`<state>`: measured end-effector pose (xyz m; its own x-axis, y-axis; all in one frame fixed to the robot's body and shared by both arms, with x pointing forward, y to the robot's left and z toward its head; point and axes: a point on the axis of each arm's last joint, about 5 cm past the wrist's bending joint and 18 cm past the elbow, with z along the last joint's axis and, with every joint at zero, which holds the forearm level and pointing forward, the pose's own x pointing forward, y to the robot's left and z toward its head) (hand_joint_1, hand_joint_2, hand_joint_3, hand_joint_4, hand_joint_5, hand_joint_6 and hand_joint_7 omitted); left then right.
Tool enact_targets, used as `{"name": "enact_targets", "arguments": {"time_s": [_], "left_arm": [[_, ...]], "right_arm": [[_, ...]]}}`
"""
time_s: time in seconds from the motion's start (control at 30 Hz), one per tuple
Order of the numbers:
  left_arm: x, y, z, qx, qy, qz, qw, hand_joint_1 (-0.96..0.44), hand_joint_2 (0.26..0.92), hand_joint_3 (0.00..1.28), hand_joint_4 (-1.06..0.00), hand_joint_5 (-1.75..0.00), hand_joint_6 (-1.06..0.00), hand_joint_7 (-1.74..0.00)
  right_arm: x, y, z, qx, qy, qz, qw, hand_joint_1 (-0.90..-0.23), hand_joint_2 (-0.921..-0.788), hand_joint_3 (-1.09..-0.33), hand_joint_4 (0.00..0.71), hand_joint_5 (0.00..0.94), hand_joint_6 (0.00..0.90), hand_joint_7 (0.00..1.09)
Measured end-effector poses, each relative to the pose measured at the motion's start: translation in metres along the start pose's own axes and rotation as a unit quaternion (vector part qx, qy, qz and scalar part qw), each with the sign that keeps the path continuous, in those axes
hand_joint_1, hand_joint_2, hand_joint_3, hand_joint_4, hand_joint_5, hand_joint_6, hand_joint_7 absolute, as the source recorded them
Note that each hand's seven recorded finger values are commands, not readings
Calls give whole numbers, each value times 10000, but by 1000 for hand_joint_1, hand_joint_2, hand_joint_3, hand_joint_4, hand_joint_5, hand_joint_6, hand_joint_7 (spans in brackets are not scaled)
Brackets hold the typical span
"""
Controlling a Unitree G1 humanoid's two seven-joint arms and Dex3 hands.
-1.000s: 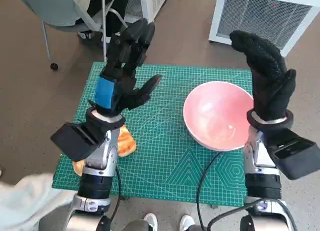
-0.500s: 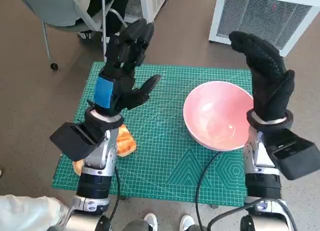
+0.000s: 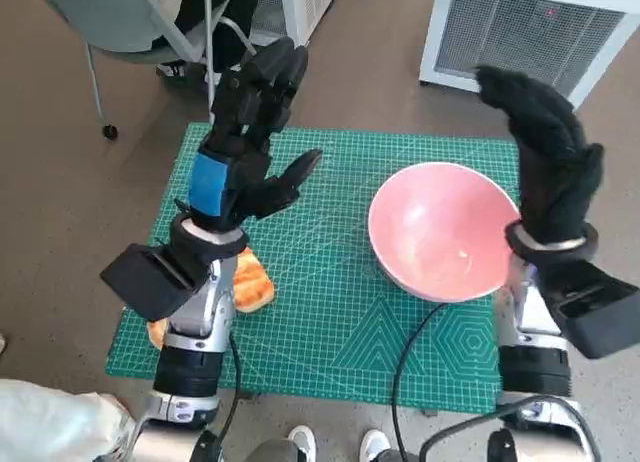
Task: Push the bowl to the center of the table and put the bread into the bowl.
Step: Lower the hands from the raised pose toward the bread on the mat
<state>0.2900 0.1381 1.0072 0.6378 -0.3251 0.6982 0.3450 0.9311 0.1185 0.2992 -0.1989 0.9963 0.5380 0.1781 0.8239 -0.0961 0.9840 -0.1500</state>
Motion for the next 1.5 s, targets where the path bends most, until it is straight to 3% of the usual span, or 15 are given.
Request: {"name": "enact_targets", "arguments": {"time_s": [0.07, 0.2, 0.23, 0.37, 0.6, 0.8, 1.0, 1.27, 1.5], "left_arm": [[-2, 6, 1, 9, 2, 3, 10000, -401, 921, 378, -228, -16, 1, -685], [-7, 13, 3, 19, 6, -5, 10000, -394, 921, 377, -227, -15, 1, -683], [-9, 14, 3, 16, 6, -6, 10000, -391, 921, 377, -227, -15, 1, -682], [-26, 24, 0, -5, 16, -10, 10000, -392, 921, 375, -227, -15, 1, -680], [-69, 54, -9, -35, 56, 54, 10000, -391, 921, 375, -228, -16, 1, -683], [-83, 67, -11, -41, 65, 96, 9999, -390, 921, 375, -229, -16, 1, -684], [-85, 73, -10, -43, 66, 106, 9999, -387, 921, 374, -229, -16, 1, -684], [-86, 80, -9, -34, 68, 114, 9999, -378, 921, 372, -231, -16, 1, -685], [-91, 101, -4, 1, 76, 109, 9999, -380, 921, 371, -233, -17, 1, -685]], "right_arm": [[-53, -72, -19, -135, 92, -134, 9998, -583, -921, -801, 334, 1, 104, 533], [-173, -194, -59, -468, 391, -630, 9961, -567, -921, -831, 332, 2, 38, 639], [-209, -219, -74, -548, 499, -751, 9944, -539, -921, -856, 300, 3, 24, 606], [-383, -316, -152, -777, 1065, -1284, 9829, -546, -921, -849, 313, 30, 57, 597], [-714, -457, -265, -945, 2164, -2096, 9488, -521, -921, -849, 317, 10, 123, 487], [-930, -473, -329, -864, 2934, -2435, 9204, -496, -921, -884, 313, 2, 156, 381], [-1047, -398, -387, -677, 3465, -2524, 9009, -496, -921, -906, 304, 0, 158, 351], [-1136, -199, -476, -239, 4025, -2428, 8823, -527, -921, -850, 303, 3, 178, 340], [-1148, -17, -543, 45, 4402, -2187, 8708, -553, -921, -841, 306, 4, 189, 339]]}}
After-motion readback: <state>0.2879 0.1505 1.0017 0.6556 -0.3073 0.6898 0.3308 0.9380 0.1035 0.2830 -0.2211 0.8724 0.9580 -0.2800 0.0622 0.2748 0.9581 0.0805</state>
